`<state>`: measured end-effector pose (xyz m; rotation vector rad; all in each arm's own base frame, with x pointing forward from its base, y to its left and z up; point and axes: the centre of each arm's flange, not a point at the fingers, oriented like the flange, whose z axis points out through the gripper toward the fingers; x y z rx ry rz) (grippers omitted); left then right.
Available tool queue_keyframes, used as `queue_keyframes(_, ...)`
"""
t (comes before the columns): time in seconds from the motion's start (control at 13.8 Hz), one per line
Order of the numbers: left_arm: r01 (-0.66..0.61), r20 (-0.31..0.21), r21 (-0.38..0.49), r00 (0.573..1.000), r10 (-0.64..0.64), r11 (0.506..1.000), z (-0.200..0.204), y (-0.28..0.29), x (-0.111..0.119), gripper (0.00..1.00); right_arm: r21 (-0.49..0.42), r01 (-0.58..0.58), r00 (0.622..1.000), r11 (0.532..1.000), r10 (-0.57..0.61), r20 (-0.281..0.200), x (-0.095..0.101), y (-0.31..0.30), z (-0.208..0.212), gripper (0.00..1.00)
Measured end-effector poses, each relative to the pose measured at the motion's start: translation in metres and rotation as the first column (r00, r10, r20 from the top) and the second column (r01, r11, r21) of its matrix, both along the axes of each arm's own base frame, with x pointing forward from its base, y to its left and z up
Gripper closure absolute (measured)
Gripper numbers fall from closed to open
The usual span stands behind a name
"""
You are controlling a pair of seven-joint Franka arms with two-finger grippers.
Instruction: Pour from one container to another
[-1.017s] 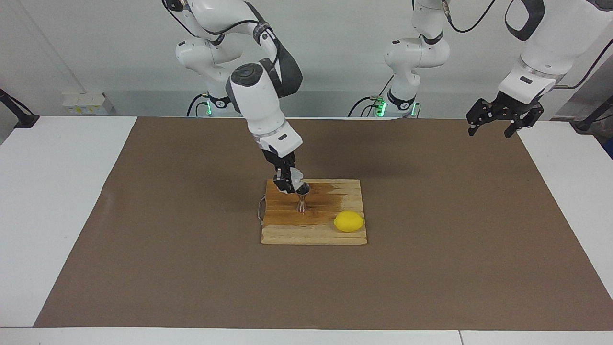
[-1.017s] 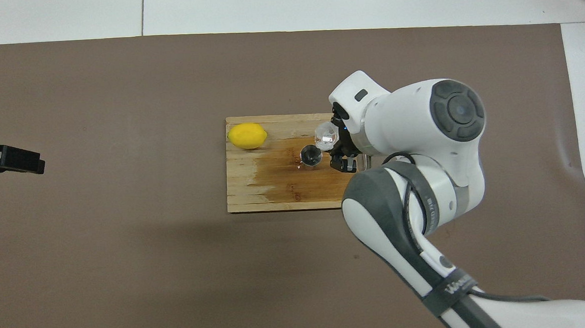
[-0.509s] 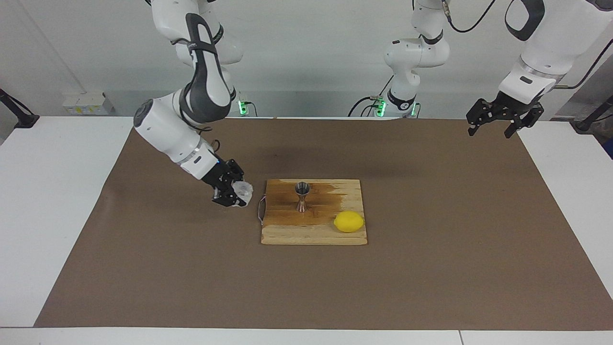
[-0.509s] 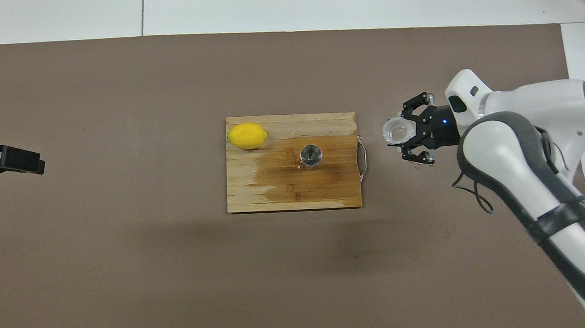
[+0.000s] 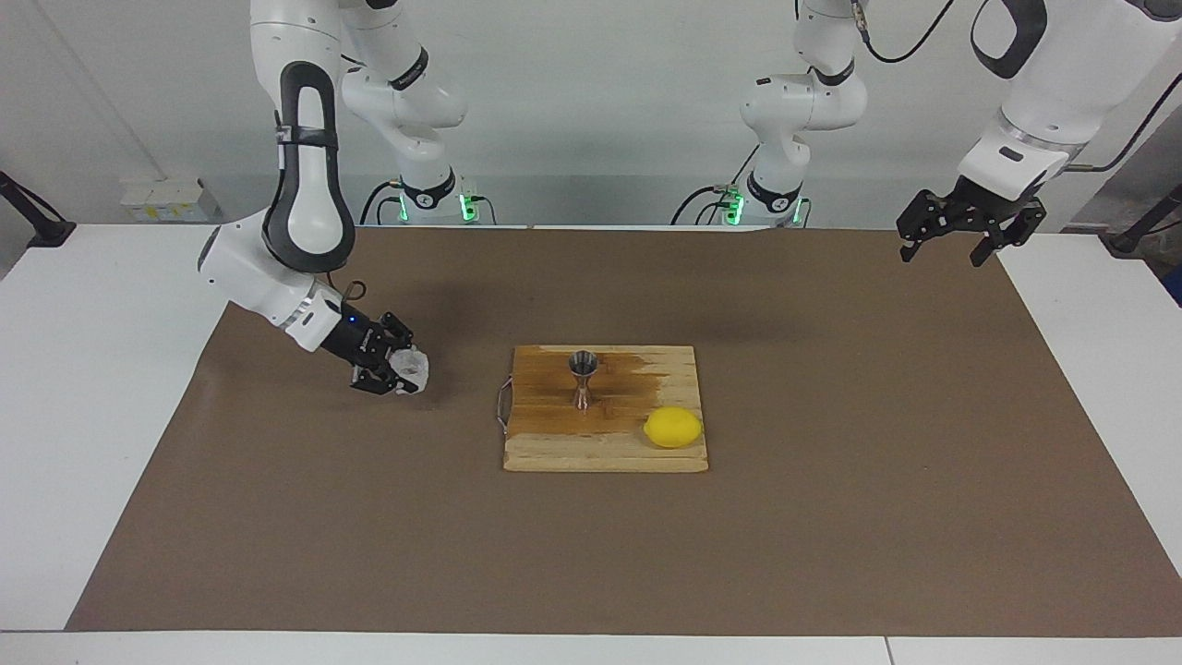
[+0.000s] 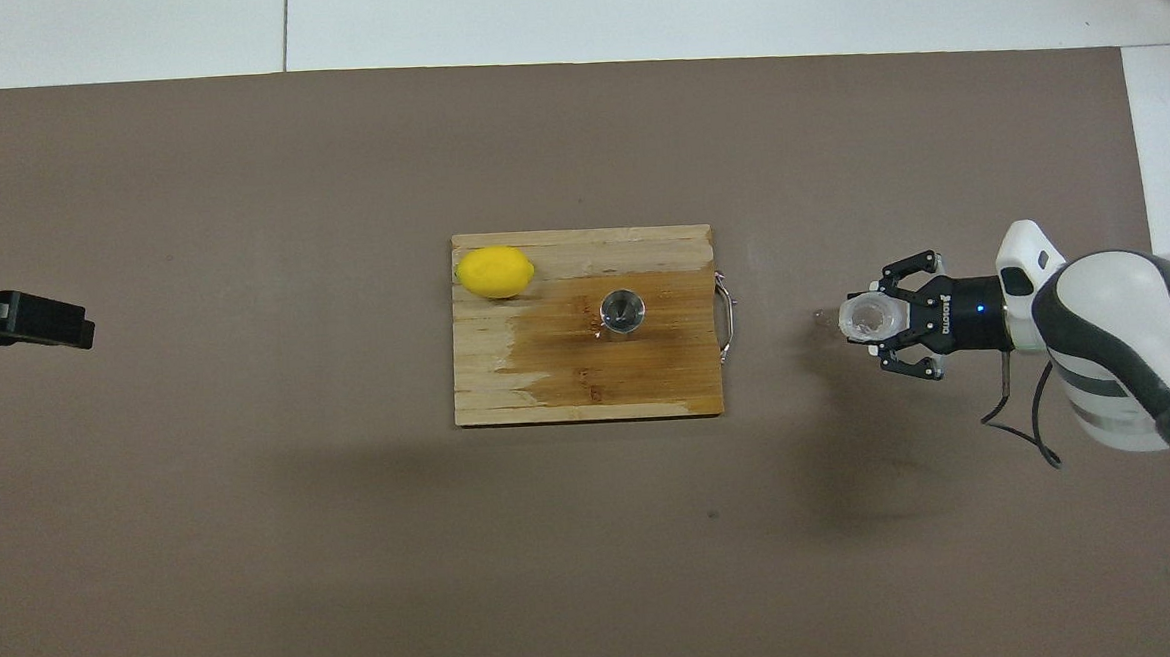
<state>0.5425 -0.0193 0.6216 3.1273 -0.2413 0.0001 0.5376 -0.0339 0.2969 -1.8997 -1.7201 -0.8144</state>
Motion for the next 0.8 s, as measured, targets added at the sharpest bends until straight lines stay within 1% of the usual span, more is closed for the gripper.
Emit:
queue_keyframes(0.15, -0.003, 0.0, 0.0, 1.0, 0.003, 1.0, 0.0, 0.002, 0.0, 0.0, 0.06, 0.0, 1.0, 0.998, -0.002, 0.017, -0.004, -0.004, -0.025, 0.51)
queue_keyframes(0.29, -0.005, -0.001, 0.0, 1.0, 0.005, 1.0, 0.0, 0.002, 0.0, 0.0, 0.082, -0.003, 1.0, 0.997, 0.002, 0.02, -0.004, -0.003, -0.042, 0.51)
queue_keyframes(0.36, -0.005, -0.004, 0.0, 1.0, 0.005, 1.0, 0.0, 0.003, 0.0, 0.0, 0.085, -0.002, 1.0, 0.996, 0.001, 0.023, -0.002, -0.003, -0.042, 0.43)
queue_keyframes(0.51, -0.005, -0.009, 0.0, 1.0, 0.005, 1.0, -0.001, 0.003, -0.001, 0.0, 0.087, 0.011, 1.0, 0.996, -0.013, 0.023, 0.006, 0.001, -0.029, 0.19)
queue_keyframes(0.58, -0.005, -0.009, 0.0, 1.0, 0.005, 1.0, -0.001, 0.003, -0.001, 0.0, 0.081, 0.027, 1.0, 0.996, -0.028, 0.01, 0.01, 0.003, -0.016, 0.08)
queue_keyframes(0.65, -0.005, -0.009, 0.0, 1.0, 0.005, 1.0, 0.0, 0.003, -0.001, 0.0, 0.062, 0.042, 0.999, 0.997, -0.042, -0.014, 0.013, 0.005, 0.002, 0.0)
queue_keyframes(0.8, -0.005, -0.009, 0.0, 1.0, 0.005, 1.0, 0.0, 0.003, -0.001, 0.0, -0.006, 0.079, 0.994, 0.997, -0.079, -0.078, 0.011, 0.01, 0.046, 0.0)
